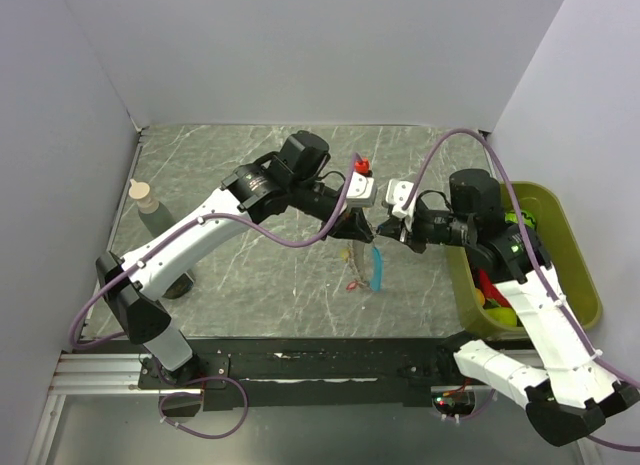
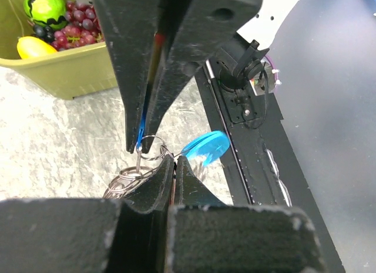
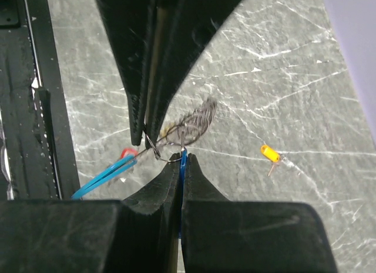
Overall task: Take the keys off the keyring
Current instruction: Remove the key from the keyring.
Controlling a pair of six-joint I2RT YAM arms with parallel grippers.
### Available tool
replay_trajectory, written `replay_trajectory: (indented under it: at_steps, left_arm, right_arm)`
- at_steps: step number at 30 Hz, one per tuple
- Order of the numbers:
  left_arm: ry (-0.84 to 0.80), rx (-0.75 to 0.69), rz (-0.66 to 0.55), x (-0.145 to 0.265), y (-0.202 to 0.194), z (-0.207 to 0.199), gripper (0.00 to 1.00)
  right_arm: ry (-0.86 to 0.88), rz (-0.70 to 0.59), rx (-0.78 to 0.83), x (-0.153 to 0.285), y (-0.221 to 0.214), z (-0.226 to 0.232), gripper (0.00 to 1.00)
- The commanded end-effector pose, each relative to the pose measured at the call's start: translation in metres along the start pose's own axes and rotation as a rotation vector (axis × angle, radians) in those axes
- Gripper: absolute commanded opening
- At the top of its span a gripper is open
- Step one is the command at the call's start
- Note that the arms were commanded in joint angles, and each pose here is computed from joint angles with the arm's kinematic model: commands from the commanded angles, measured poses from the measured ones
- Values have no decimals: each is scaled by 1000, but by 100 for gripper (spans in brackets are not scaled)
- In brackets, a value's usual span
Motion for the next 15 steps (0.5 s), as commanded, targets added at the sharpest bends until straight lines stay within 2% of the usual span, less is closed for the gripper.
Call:
replay_trajectory:
  at_steps: [1, 15]
  left_arm:
    - [-148, -88, -113, 13, 46, -46, 1]
    - [-176, -113, -151, 24, 63, -58, 1]
  right_arm:
    - [-106, -21, 13, 2, 4, -28, 0]
    - [-51, -54, -11, -5, -9, -19, 0]
Point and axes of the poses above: each gripper's point midway between its finger pads, its own x axis back along the fingers, its own z axis along the line the jaws close on, y = z × x, the point moved 1 cm from there along x, back along the fingers, and after that the axes turned 3 degrees about -x, right-handed, at the moved point
